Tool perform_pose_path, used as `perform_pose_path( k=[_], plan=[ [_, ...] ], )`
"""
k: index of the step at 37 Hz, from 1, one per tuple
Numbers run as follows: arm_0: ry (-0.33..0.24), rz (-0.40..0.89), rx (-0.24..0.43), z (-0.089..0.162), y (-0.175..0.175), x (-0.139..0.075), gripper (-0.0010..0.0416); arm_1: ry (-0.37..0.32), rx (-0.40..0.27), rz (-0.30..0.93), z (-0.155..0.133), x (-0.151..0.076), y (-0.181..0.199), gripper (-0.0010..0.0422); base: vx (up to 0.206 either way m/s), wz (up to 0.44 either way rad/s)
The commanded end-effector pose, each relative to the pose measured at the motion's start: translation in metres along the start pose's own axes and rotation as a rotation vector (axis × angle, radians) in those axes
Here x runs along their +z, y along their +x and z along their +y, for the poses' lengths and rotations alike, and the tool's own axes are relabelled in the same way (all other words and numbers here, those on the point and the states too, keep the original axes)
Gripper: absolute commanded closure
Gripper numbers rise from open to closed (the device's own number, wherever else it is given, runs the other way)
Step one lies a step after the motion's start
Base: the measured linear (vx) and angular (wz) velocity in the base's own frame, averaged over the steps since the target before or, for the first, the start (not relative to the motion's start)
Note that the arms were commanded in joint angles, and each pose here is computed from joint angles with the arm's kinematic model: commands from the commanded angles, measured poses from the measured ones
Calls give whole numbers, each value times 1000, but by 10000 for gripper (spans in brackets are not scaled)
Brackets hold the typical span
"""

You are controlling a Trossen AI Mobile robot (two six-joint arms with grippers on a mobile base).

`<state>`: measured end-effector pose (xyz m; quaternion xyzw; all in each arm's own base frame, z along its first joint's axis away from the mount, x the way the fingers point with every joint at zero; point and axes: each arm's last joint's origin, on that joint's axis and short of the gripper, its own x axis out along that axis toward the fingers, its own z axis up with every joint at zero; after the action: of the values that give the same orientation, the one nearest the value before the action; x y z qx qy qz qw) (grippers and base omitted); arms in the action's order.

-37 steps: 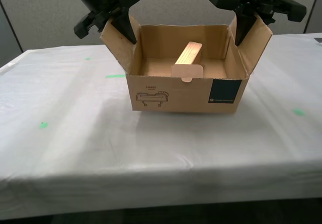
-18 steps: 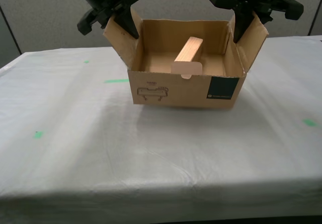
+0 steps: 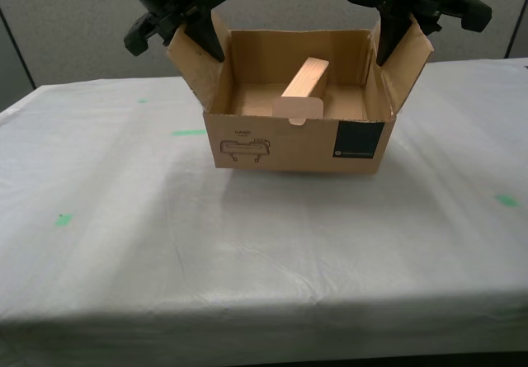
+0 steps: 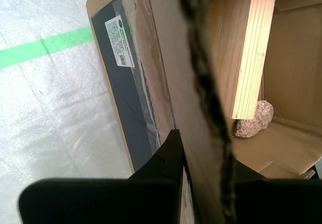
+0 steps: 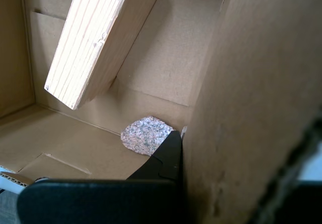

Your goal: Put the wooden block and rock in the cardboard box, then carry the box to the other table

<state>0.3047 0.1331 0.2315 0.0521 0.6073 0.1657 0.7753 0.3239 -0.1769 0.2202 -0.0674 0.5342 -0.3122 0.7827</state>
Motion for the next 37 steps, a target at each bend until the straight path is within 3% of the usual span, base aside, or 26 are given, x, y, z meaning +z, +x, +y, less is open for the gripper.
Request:
perform_pose_path(
  k=[1,11,17,24,37],
  plan=[
    [-8,-8,44,4,-2,3,406,13,-29,-19,-3,4,-2,413,0,0],
    [-2,-85,55,5,-19,17,406,27,2,-79,-6,19,-10,413,0,0],
    [34,-35,35,-3,0,31,407,19,5,-74,-5,19,-8,414,0,0],
    [29,-17,30,-3,17,47,407,-14,20,-38,5,23,12,414,0,0],
    [37,13,2,-4,25,76,407,-38,29,-7,11,54,37,414,0,0]
  ],
)
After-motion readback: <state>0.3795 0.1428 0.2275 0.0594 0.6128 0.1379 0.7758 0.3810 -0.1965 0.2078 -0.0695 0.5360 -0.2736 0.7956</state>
